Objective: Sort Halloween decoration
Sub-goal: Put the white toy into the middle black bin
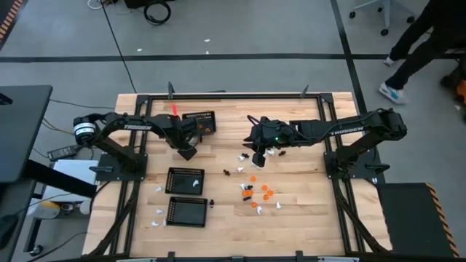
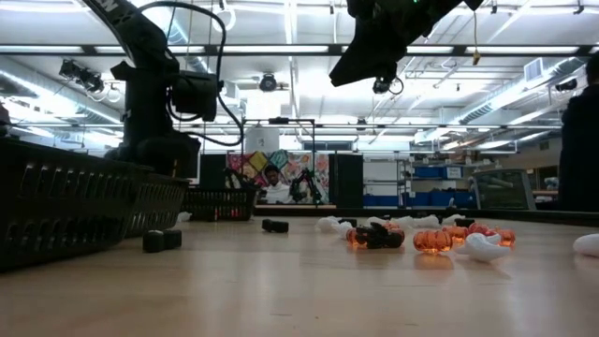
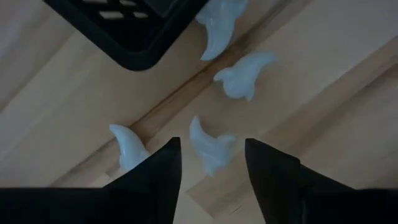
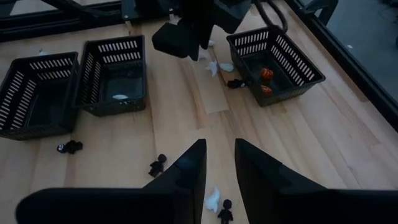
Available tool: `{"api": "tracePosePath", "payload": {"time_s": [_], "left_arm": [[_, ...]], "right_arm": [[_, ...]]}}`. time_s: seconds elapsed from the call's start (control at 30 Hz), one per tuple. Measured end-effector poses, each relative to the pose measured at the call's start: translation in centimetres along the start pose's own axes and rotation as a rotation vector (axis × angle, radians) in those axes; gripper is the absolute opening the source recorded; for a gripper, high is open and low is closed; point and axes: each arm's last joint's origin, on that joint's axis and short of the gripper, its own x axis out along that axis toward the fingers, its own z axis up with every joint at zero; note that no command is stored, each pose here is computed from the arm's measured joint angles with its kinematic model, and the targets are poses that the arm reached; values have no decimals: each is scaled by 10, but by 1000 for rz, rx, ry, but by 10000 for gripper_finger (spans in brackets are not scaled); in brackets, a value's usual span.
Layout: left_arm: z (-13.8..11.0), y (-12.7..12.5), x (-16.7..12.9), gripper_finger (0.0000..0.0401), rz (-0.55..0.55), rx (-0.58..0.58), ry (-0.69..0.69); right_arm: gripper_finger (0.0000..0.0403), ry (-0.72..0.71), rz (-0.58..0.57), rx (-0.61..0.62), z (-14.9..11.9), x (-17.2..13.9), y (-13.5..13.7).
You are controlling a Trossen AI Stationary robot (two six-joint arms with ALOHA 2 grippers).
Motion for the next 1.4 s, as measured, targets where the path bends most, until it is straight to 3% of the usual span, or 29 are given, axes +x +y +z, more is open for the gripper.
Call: {"api": "tracePosePath", "payload": {"time_s": [0.33, 0.73, 1.4], "left_arm": [[4, -3, 16, 178, 22, 57, 56], [2, -4, 16, 68, 0, 90, 78], [2, -1, 6, 40, -56, 96, 78]], "right_arm": [[89, -6, 1, 5, 1, 0, 0], [89, -6, 2, 5, 1, 0, 0], [89, -22, 5, 4, 2, 0, 1]]}}
